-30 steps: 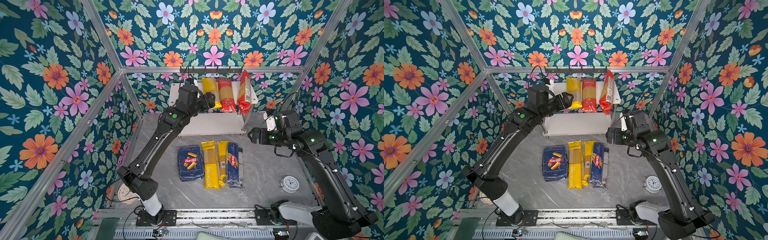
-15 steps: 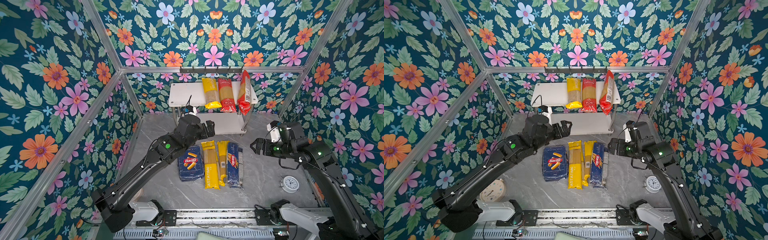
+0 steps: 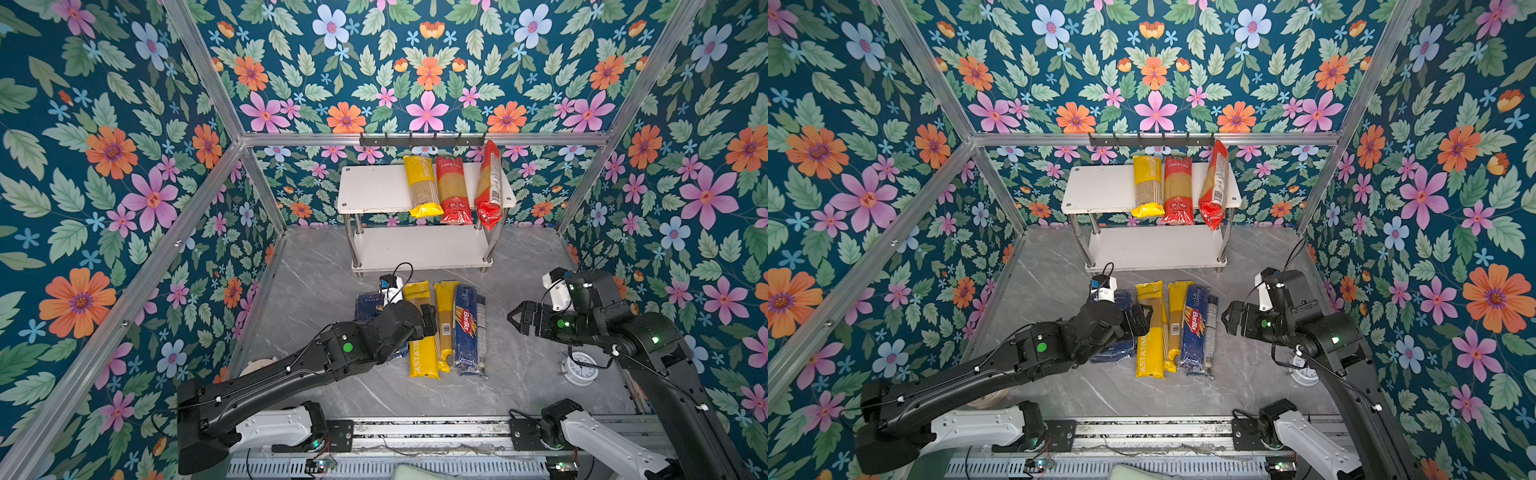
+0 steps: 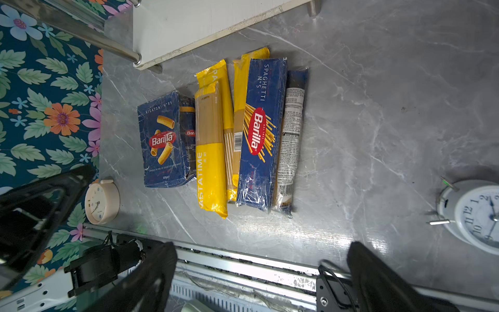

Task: Place and organize the pasta boxes and bags onto the shelf
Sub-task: 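Lower the left gripper onto the yellow Pastatime bag on the table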

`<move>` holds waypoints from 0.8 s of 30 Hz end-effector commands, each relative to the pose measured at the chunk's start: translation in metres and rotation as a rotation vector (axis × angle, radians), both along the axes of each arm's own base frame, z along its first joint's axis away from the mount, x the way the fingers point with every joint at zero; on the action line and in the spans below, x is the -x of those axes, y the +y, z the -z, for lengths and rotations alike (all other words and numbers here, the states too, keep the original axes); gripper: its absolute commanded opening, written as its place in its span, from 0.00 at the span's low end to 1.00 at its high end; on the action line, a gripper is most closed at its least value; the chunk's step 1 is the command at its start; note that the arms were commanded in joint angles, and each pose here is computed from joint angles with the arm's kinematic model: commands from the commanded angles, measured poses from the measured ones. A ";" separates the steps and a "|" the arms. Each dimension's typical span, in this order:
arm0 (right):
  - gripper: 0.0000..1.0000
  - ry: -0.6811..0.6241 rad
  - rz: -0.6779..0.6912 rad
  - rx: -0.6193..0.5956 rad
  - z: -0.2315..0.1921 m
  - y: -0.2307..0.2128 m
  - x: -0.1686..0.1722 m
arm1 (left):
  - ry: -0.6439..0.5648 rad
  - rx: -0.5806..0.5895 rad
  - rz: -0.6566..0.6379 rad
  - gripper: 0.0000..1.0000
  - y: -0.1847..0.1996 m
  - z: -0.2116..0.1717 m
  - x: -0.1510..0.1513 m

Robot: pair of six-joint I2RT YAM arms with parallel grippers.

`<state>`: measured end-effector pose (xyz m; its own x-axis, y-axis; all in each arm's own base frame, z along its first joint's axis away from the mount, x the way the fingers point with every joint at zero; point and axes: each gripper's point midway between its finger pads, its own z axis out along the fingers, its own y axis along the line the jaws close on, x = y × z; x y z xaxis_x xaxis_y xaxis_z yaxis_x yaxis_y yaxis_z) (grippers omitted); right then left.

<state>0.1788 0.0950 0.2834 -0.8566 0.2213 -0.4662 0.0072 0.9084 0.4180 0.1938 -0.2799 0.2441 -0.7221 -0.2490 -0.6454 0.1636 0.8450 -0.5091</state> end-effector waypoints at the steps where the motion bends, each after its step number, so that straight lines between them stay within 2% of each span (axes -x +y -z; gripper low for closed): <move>1: 0.99 0.049 0.011 -0.017 0.007 0.001 0.010 | 0.005 0.010 -0.051 0.99 0.001 0.014 0.006; 6: 0.99 0.064 -0.003 0.021 0.014 0.005 0.014 | 0.056 0.000 -0.047 0.99 -0.002 0.055 0.022; 12: 0.99 0.063 0.011 0.003 0.015 0.012 0.008 | 0.103 -0.044 -0.001 0.99 -0.014 0.096 0.035; 18: 0.99 0.058 0.007 0.020 0.009 0.013 0.004 | 0.156 -0.074 0.050 1.00 -0.037 0.129 0.039; 24: 0.99 0.074 0.005 0.025 0.019 0.013 0.006 | 0.202 -0.129 0.053 0.99 -0.039 0.154 0.043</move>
<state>0.1712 0.1081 0.2667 -0.8904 0.2102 -0.4038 0.0366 0.9171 0.3969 0.1513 -0.3149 0.0917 -0.8431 -0.1250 -0.5230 0.1181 0.9059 -0.4068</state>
